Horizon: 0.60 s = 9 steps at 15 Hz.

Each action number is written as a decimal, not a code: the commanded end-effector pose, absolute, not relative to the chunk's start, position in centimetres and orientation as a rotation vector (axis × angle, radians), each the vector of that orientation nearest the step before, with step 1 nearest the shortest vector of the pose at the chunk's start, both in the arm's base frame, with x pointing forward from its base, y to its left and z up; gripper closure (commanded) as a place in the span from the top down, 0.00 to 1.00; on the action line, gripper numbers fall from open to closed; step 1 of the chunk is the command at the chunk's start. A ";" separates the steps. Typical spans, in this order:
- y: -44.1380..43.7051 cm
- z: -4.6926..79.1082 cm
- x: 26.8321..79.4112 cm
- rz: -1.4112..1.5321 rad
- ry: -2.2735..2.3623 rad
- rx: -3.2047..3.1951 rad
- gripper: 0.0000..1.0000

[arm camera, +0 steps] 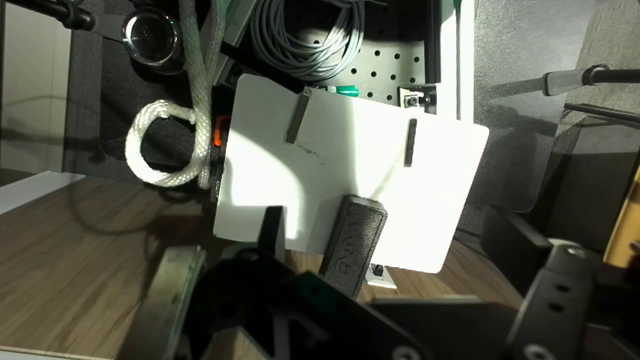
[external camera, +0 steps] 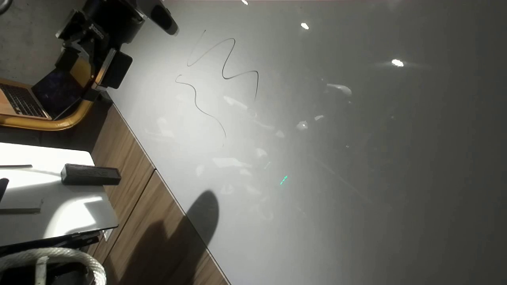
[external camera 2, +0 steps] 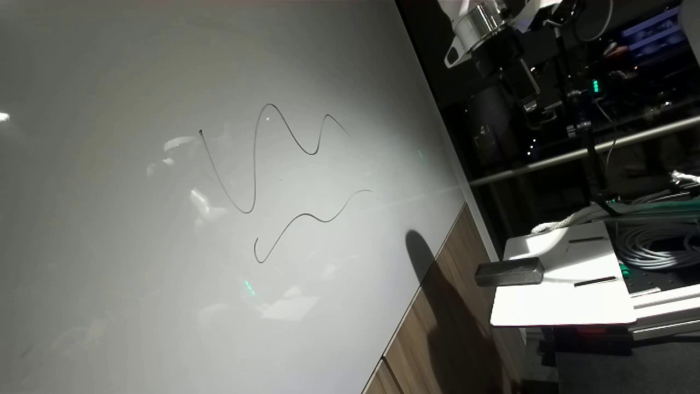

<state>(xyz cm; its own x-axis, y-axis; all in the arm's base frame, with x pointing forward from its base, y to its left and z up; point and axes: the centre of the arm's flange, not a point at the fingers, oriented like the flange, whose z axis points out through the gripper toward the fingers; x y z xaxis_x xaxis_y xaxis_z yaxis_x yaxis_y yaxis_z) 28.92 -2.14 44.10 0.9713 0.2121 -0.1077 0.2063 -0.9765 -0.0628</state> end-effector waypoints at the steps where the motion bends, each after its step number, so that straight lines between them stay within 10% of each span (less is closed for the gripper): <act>1: -2.1 44.1 28.9 0.176 -0.326 -3.068 1.00; 9: -1.2 44.5 29.8 0.051 -0.324 -3.191 1.00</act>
<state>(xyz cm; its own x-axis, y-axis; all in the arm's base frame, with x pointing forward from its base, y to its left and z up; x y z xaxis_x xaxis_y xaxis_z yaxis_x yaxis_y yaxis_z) 29.00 -2.09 44.13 0.9721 0.2111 -0.1022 0.2065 -0.9769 -0.0543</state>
